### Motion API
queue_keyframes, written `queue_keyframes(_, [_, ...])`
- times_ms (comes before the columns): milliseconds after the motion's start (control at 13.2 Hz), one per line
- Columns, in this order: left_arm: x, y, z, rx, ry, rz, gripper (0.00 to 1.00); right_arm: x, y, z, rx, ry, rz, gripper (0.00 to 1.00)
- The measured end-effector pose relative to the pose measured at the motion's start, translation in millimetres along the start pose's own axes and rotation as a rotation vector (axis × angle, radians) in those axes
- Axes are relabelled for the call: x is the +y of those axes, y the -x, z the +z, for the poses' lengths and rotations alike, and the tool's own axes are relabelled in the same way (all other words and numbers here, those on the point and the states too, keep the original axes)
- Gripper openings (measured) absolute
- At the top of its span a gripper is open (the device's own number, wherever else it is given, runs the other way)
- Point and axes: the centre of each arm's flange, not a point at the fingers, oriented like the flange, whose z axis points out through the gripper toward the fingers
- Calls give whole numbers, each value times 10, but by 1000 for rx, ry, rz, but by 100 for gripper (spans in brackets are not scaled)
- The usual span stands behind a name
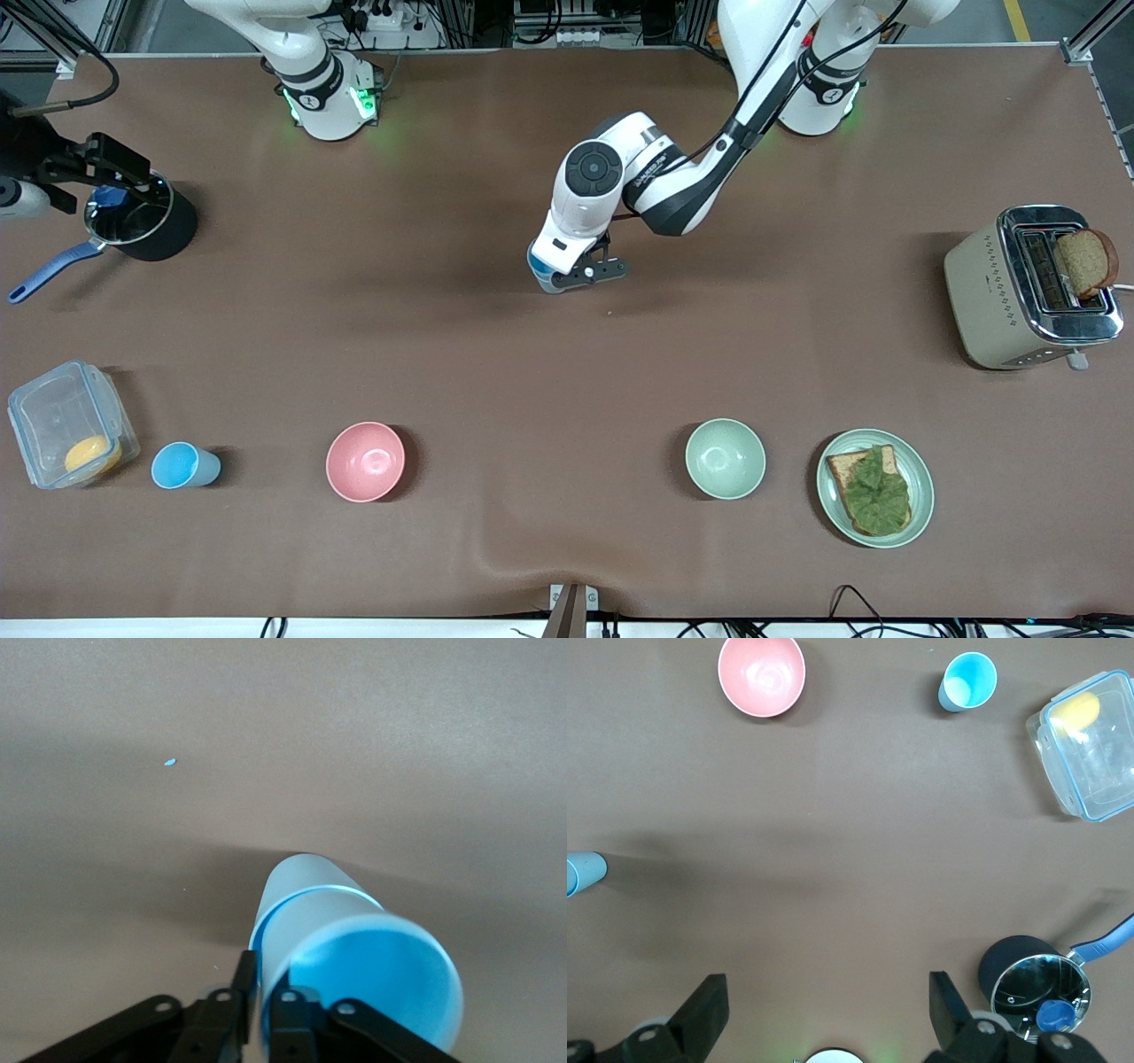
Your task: Stack blue cups with both arms
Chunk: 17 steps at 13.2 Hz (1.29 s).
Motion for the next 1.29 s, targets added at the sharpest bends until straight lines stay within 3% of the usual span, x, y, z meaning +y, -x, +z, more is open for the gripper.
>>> queue_keyframes(379, [67,-73,-170,29,30,2,75,16,-10,16,-3,-1,3,100])
queue_keyframes(531, [82,-198,-499,68,71,-12,95,28,-13,21,-4,0,5,100])
queue_keyframes(607, [42,-291,-748,96,92,-27,100,34,-14,24,-5,0,6,100])
queue_keyframes(1062, [-1134,-1196,-2595,252,142,-245,100,49,-13,24,-5,-1,2,100])
queue_keyframes(1290, [-1894,-1528,-3243,250,87,-320,100,144,-3,23,-4,-2,-22,100])
